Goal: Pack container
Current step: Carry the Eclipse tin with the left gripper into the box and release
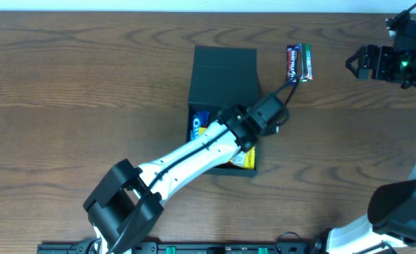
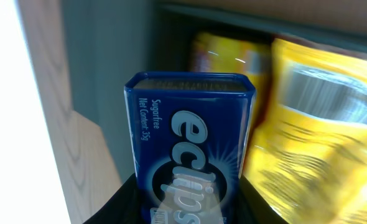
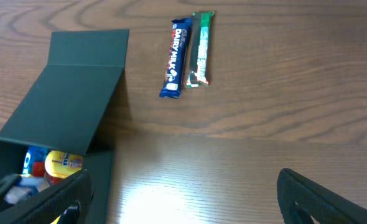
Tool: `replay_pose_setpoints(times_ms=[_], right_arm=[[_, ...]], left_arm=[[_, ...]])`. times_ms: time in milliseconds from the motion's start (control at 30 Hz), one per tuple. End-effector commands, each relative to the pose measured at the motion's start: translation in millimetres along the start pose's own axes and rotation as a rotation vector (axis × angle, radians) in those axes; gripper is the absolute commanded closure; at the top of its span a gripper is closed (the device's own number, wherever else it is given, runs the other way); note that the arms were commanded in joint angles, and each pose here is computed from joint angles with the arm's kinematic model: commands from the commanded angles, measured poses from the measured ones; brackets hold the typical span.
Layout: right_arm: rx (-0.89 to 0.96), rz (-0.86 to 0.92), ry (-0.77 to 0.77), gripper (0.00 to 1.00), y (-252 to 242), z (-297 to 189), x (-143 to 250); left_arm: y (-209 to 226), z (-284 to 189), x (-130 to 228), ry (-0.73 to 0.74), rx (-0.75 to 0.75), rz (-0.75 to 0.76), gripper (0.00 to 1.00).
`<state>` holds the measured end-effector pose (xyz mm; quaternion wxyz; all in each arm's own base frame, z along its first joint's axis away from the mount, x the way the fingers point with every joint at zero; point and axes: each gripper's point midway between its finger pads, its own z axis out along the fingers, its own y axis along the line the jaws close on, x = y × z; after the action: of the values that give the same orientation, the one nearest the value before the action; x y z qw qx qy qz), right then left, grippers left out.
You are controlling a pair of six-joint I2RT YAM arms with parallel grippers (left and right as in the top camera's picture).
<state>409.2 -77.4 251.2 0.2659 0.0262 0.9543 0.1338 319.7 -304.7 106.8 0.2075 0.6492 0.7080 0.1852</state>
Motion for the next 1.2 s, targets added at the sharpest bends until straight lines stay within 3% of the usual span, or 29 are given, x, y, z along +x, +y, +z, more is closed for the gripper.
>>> replay_pose_setpoints(times_ms=[0, 667, 700, 767, 900, 933, 1167], right_arm=[[-0.01, 0.003, -0.041, 0.06, 4, -13, -7], [-0.028, 0.015, -0.025, 0.05, 8, -13, -3], [-0.028, 0.015, -0.024, 0.05, 8, -13, -2], [-0.029, 0.016, -0.023, 0.05, 8, -13, -2], [-0.028, 0.016, -0.024, 0.05, 8, -13, -2], [-0.029, 0.016, -0.023, 0.05, 8, -13, -2], [-0.029, 0.017, -0.02, 0.05, 8, -13, -1]], left_arm=[[-11, -3, -1, 0.015, -0.003, 0.002, 0.94], [1, 8, -2, -0.011, -0.064, -0.111, 0.93], [1, 9, -1, -0.009, -0.063, -0.112, 0.84], [1, 10, 2, 0.001, -0.06, -0.112, 0.35], [3, 10, 7, 0.023, -0.074, -0.11, 0.06], [3, 10, 7, 0.023, -0.074, -0.11, 0.02], [21, 7, 15, 0.067, -0.175, -0.128, 0.0]])
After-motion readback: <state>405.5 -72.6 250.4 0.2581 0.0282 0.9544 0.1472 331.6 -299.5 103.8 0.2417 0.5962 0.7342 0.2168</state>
